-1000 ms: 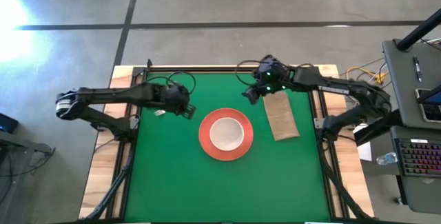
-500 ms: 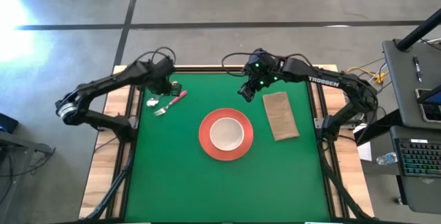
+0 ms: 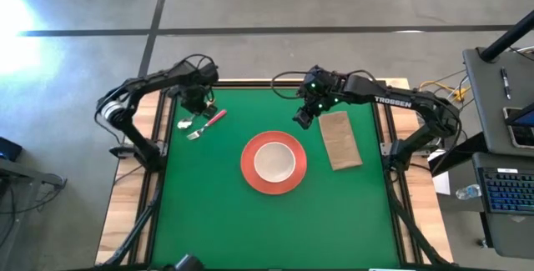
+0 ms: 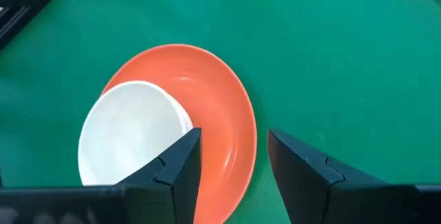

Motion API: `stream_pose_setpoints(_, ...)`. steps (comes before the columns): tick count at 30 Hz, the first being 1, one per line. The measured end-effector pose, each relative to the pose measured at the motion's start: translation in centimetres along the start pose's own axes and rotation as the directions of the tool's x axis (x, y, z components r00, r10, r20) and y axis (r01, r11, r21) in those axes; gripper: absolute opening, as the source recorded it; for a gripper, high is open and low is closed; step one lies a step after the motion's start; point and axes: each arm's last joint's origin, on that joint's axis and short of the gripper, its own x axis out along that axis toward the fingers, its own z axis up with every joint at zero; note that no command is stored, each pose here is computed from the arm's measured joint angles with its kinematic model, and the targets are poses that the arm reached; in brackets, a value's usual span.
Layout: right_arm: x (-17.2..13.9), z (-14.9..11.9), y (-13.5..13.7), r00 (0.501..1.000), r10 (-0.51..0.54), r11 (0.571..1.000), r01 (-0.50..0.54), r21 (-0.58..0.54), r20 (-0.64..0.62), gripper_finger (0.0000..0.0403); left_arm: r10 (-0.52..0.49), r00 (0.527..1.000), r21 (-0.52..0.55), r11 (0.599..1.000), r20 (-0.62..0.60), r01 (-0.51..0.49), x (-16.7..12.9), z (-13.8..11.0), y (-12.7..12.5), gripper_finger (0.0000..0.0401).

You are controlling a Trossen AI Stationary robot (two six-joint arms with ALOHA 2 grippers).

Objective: Set table place
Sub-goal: Put the yellow spoon into the white bowl

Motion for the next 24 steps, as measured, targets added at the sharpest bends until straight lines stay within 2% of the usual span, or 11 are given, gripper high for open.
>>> stream_pose_setpoints(6, 0.5, -0.6, -0.3, 1.0, -0.007, 1.0, 0.008, 0.025, -0.024, 0.016, -0.012, 1.0, 0.041, 0.999, 0.003, 0.012, -0.1, 2.0, 1.2, 0.0066)
stream_pose_setpoints(11, 0.6, -0.8, -0.4, 0.999, -0.009, 1.0, 0.01, 0.027, -0.033, 0.0159, -0.153, 0.987, 0.016, 0.988, -0.042, 0.154, 0.6, 2.5, 2.9, 0.0066)
stream_pose_setpoints(16, 0.6, -0.8, -0.4, 0.999, -0.009, 1.0, 0.01, 0.027, -0.032, 0.016, -0.162, 0.983, -0.021, 0.987, -0.083, 0.161, 2.0, 2.6, 4.0, 0.0066)
stream_pose_setpoints(20, 0.6, -0.8, -0.4, 0.999, -0.009, 1.0, 0.01, 0.027, -0.032, 0.016, -0.109, 0.993, -0.032, 0.993, 0.033, 0.11, 2.1, 3.1, 4.3, 0.0066)
stream_pose_setpoints(24, 0.6, -0.8, -0.4, 0.999, -0.01, 0.999, 0.011, 0.039, -0.032, 0.016, -0.211, 0.96, -0.034, 0.975, 0.182, 0.22, 1.2, 3.9, 4.0, 0.0066)
